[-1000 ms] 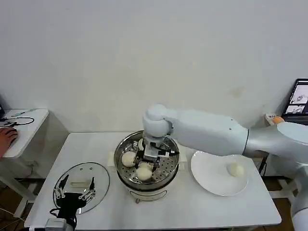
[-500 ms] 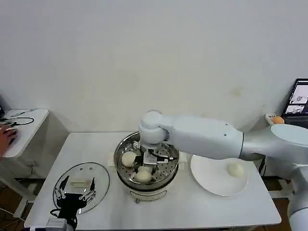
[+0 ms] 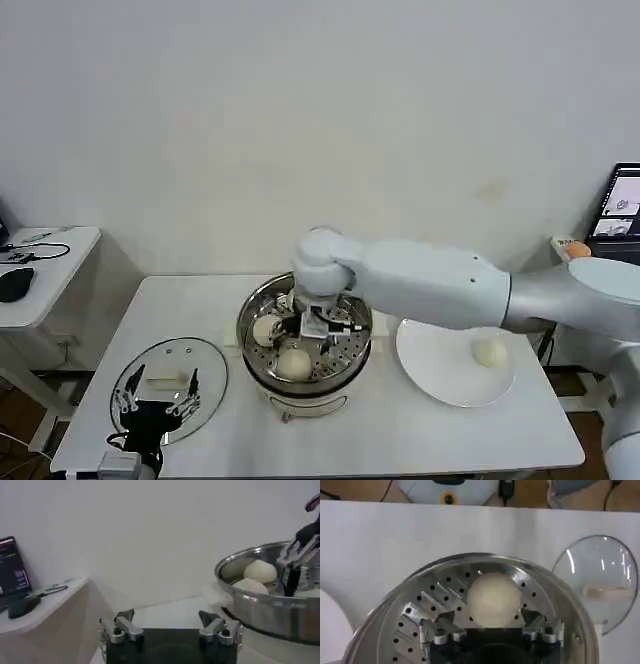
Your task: Take steamed baozi put them in steamer then cover it.
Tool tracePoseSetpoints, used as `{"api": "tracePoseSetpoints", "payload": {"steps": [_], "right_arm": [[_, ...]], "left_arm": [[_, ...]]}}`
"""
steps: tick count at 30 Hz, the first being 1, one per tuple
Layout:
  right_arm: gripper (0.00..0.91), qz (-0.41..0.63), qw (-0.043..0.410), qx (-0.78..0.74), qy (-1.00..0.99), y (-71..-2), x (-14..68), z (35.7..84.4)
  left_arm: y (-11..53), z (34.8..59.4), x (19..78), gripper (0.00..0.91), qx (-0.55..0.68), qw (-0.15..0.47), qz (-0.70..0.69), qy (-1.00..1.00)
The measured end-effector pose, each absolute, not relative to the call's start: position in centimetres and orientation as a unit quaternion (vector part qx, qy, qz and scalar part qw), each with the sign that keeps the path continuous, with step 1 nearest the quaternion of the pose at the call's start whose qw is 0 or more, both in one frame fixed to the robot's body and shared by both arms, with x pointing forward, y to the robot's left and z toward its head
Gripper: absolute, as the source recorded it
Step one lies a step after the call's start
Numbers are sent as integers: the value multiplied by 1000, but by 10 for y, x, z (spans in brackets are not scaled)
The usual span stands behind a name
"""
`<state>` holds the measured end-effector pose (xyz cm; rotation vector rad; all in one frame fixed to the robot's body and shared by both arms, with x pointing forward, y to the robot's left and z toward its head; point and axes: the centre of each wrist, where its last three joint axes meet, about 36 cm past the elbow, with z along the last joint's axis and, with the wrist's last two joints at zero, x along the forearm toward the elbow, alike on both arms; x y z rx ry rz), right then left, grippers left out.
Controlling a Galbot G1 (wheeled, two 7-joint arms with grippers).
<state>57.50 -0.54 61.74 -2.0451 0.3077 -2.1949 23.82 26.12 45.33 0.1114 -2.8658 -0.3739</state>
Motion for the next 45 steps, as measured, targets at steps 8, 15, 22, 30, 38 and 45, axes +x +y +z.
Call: {"api": "tracePoseSetpoints", "payload": {"steps": [8, 15, 22, 30, 38, 45], "right_arm": [[907, -738, 43, -644, 197, -61, 592, 666], [907, -702, -26, -634, 324, -141, 600, 684], [907, -647, -154, -595, 452, -234, 599, 682], [907, -604, -271, -538, 521, -311, 591, 660], [907, -579, -349, -506, 535, -358, 592, 616], [907, -574, -395, -481, 533, -386, 597, 570]], "left_arm": [[259, 454, 239, 907, 29, 123, -130, -983], [257, 456, 242, 907, 16, 120, -131, -984], [254, 457, 245, 907, 7, 115, -126, -985], [251, 453, 246, 907, 3, 118, -123, -985], [252, 451, 244, 907, 5, 123, -126, -984], [255, 448, 244, 907, 8, 129, -130, -983]]}}
